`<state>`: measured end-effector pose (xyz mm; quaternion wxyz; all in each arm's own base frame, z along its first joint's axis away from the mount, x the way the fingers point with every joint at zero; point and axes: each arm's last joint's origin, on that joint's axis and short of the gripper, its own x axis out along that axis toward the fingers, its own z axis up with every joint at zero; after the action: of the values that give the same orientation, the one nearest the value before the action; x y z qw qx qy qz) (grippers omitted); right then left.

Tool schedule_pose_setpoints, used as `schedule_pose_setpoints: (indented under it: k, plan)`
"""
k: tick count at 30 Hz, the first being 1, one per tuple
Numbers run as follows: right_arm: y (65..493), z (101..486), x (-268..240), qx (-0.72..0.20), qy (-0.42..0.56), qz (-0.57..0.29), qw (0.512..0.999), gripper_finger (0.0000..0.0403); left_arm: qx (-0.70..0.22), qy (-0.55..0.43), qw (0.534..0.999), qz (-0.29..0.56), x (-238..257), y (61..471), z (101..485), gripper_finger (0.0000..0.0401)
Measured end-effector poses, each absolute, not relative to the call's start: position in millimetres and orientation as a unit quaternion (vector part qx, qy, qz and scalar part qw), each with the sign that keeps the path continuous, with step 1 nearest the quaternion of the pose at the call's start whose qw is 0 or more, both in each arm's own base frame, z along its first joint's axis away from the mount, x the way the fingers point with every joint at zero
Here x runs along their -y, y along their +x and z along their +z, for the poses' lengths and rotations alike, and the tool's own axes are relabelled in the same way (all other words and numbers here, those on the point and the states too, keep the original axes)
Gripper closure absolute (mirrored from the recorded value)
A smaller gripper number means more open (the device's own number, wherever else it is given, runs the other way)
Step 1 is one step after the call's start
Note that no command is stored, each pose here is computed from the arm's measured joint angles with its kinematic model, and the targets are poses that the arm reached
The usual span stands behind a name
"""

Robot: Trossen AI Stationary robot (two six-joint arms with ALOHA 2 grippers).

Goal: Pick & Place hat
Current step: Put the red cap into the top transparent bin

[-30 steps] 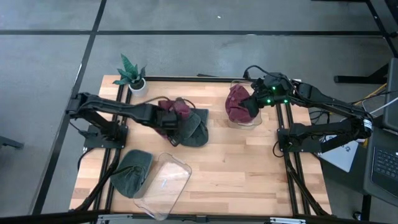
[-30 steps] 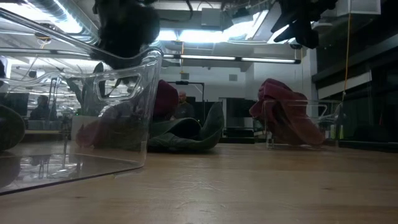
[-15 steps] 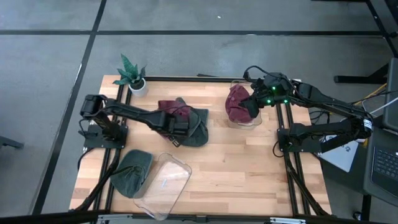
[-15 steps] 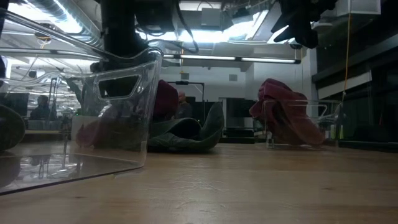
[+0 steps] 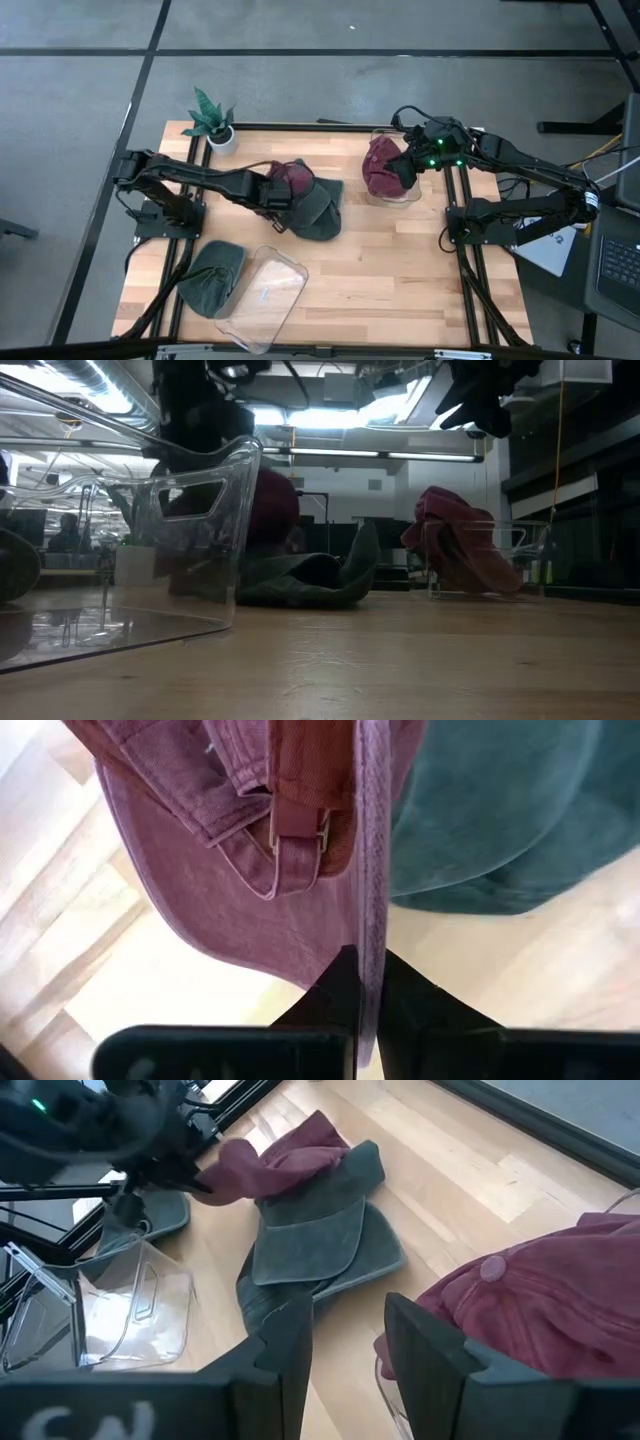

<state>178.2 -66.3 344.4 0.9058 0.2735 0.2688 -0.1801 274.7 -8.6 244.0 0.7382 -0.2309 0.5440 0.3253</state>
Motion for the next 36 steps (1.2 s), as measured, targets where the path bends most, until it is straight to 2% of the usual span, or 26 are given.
schedule_pose_setpoints:
  k: [19, 26, 36]
  plan:
    - [178, 344, 66, -0.27, 0.269, -0.179, 0.907, 0.0276, -0.363, -0.275, 0.823, 0.34, 2, 231, 315, 0.0394]
    - [178, 344, 66, -0.27, 0.267, -0.178, 0.908, 0.0276, -0.319, -0.276, 0.836, 0.35, 0, 218, 329, 0.0394]
    - [179, 345, 66, -0.274, 0.233, -0.168, 0.918, 0.0276, -0.258, -0.327, 0.862, 0.289, 1, 212, 349, 0.0394]
